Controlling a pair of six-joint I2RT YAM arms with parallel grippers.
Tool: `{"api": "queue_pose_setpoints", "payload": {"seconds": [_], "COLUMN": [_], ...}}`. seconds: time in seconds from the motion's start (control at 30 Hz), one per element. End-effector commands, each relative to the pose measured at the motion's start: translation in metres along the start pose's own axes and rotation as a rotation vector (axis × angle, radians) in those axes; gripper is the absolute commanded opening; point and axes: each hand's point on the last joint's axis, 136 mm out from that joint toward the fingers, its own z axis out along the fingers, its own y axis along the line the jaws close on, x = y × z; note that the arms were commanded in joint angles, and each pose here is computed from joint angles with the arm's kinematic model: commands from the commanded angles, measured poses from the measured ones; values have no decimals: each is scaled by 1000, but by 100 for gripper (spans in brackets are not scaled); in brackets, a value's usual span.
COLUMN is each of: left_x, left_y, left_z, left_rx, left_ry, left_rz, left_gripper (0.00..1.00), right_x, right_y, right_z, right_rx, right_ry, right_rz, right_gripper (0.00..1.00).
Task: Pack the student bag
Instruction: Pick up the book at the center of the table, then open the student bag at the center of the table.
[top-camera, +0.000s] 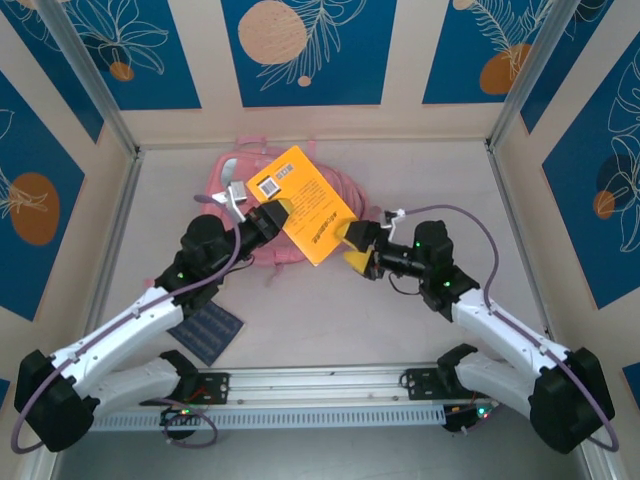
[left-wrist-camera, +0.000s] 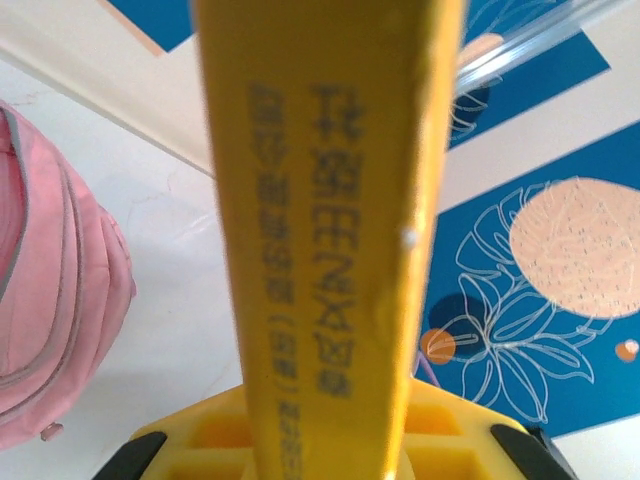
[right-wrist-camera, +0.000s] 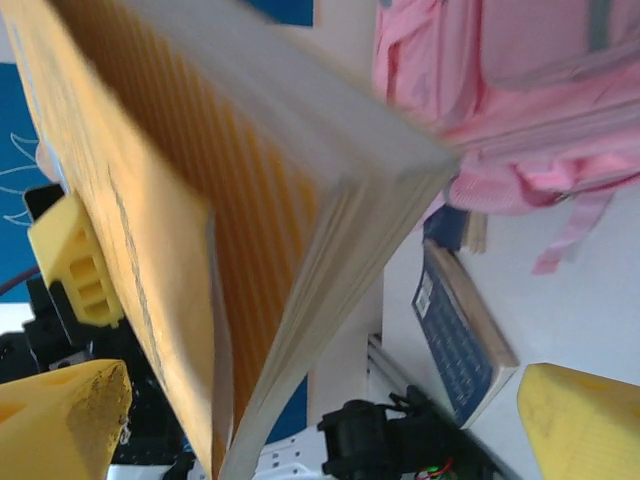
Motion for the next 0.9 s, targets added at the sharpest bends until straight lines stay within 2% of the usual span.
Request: {"api": "queue_pose_setpoints", "payload": {"seconds": [0.0,0.17,0.3,0.43,0.53,0.87], "left_x": [-27,-28,-25,-22,-17,-8], "left_y": [-25,-22,-12,-1,7,22], "left_z": [-2,0,0,-1,0,2], "left_rx": [103,106,88,63,48,13], "left_ry": [-113,-130,-134,-137,-127,-115], "left_rz": [-55,-104,-156,-197,-219,-259], "left_gripper": [0,0,0,0,0,0], "right_x": [5,2,-19,-42,-53,-68], "right_y": [36,45,38,51,60,66], "right_z": [9,21,14,2,1,4], "right_rx": [-137,-222,-234,-264,-277,-303], "right_ry": [-12,-55,-206,-317,-333,-352], "right_rz": [-20,7,27,-12,-25,-28], "right_gripper": [99,98,86,73,64,48]}}
